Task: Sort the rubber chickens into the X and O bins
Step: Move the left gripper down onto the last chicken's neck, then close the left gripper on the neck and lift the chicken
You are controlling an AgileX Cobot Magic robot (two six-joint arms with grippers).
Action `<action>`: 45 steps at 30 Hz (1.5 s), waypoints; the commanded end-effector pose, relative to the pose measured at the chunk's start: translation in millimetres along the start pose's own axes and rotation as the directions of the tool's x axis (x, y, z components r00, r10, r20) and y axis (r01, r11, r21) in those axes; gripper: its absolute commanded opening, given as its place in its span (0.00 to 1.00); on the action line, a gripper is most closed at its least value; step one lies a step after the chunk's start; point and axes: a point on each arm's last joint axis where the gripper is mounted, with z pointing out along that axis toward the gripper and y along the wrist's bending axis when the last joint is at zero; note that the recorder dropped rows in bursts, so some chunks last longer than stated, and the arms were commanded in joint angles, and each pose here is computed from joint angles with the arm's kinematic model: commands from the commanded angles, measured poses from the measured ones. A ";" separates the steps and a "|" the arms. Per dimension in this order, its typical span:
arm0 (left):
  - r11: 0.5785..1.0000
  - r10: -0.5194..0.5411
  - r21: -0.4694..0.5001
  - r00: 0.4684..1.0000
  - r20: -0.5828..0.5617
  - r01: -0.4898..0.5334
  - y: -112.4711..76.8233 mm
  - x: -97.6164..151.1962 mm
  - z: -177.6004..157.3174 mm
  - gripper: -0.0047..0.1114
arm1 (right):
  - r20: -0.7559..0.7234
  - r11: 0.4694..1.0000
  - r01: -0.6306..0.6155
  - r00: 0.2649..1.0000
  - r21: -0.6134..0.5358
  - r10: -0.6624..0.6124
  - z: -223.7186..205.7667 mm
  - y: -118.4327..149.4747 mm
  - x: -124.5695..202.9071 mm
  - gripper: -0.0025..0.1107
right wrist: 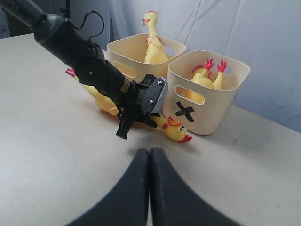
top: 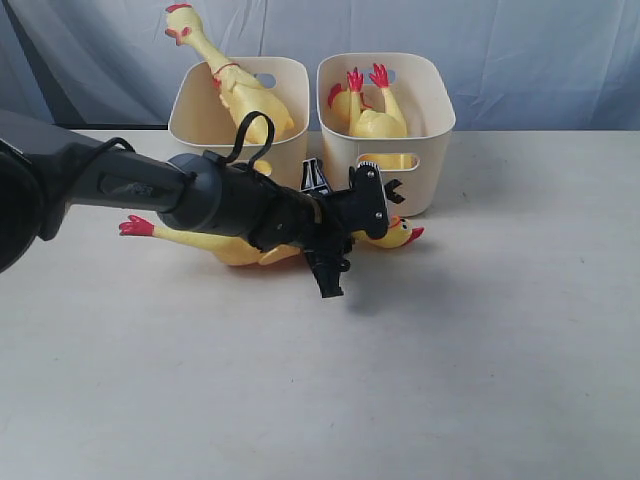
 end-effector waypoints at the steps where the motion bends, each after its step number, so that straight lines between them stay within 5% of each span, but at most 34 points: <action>1: 1.000 -0.028 0.007 1.000 -0.008 0.028 -1.1 1.6 3.0 0.06 | 0.009 1.000 0.001 1.000 -0.001 -0.001 -1.4 0.1 -1.0 0.02; 12: 0.996 -0.022 0.080 0.996 -0.082 0.029 -3.0 1.0 -8.1 0.04 | 0.009 1.000 0.001 1.000 -0.001 -0.001 -1.4 0.1 -1.0 0.02; 26: 0.984 -0.127 0.112 0.989 -0.074 0.135 14.2 -29.0 -59.8 0.04 | 0.010 1.000 -0.001 1.000 -0.002 0.001 -1.4 0.2 -1.1 0.02; 37: 0.978 -0.189 0.105 0.981 0.051 0.183 18.4 -70.6 -105.7 0.04 | 0.010 1.000 -0.001 1.000 -0.002 0.001 -1.4 0.2 -1.1 0.02; 45: 0.967 -0.237 -0.033 0.940 0.245 0.253 45.1 -91.6 -140.1 0.04 | 0.010 1.000 -0.001 1.000 -0.002 0.001 -1.4 0.2 -1.1 0.02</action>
